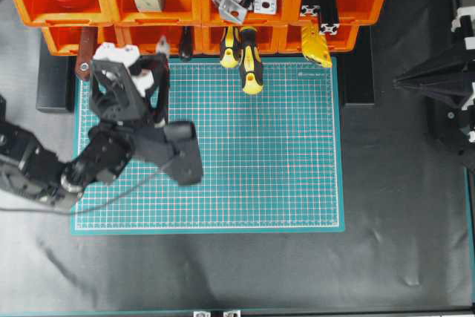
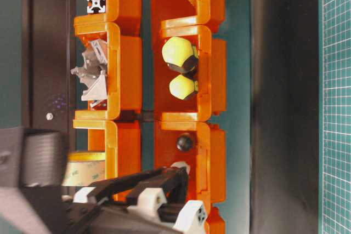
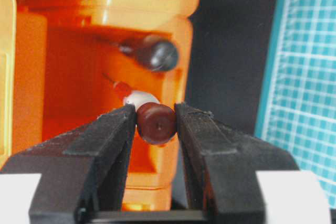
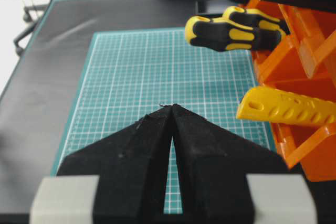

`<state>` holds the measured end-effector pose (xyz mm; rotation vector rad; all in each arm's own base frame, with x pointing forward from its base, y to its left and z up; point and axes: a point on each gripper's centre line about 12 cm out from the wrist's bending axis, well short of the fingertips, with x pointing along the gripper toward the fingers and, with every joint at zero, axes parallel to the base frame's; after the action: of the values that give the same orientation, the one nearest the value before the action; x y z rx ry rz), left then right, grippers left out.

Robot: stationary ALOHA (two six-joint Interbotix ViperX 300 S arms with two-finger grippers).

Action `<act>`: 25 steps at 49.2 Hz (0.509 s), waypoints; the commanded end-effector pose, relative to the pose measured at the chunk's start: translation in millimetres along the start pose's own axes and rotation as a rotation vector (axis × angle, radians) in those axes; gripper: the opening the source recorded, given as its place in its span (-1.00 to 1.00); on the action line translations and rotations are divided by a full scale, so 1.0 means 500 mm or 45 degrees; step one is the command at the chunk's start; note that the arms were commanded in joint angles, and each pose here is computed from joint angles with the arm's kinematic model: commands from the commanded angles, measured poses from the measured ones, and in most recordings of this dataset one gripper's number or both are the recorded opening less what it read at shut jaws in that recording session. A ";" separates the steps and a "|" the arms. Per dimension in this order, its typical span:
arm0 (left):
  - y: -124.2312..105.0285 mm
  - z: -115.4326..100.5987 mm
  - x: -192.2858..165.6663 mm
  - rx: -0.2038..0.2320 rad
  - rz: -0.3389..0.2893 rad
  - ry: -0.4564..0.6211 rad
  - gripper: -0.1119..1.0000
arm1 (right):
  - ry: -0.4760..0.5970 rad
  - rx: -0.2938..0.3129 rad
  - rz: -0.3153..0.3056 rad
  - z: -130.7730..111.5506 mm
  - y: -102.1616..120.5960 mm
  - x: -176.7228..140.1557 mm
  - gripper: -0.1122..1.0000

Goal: Pick red screwdriver from container rack with left arm.
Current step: 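Pull the red screwdriver out of the rack toward the mat with the left gripper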

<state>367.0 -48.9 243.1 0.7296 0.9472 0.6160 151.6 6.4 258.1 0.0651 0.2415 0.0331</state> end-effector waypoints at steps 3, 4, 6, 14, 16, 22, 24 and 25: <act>0.014 0.036 -0.067 -0.057 -0.011 -0.089 -0.33 | 0.021 0.000 -0.002 -0.006 0.000 0.003 -0.80; 0.015 0.039 -0.075 -0.061 -0.011 -0.096 -0.33 | 0.019 0.000 -0.002 -0.006 -0.001 0.003 -0.80; 0.014 0.046 -0.092 -0.064 -0.010 -0.112 -0.33 | 0.017 0.000 -0.002 -0.006 -0.001 0.003 -0.80; 0.010 0.066 -0.165 -0.044 -0.013 -0.168 -0.35 | -0.010 0.003 -0.005 0.003 -0.001 -0.003 -0.80; 0.009 0.071 -0.182 -0.025 -0.009 -0.176 -0.35 | -0.020 0.009 -0.010 0.006 -0.002 -0.006 -0.80; 0.022 0.090 -0.229 0.013 0.017 -0.175 -0.35 | -0.048 0.015 -0.012 0.019 -0.002 -0.014 -0.80; 0.028 0.098 -0.247 0.039 0.027 -0.172 -0.35 | -0.058 0.015 -0.012 0.023 -0.002 -0.016 -0.80; 0.031 0.101 -0.255 0.050 0.029 -0.176 -0.35 | -0.064 0.018 -0.013 0.025 -0.002 -0.017 -0.80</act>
<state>352.3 -139.6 310.2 0.8223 0.8502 0.5537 145.6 4.5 255.1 0.0756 0.2352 0.0215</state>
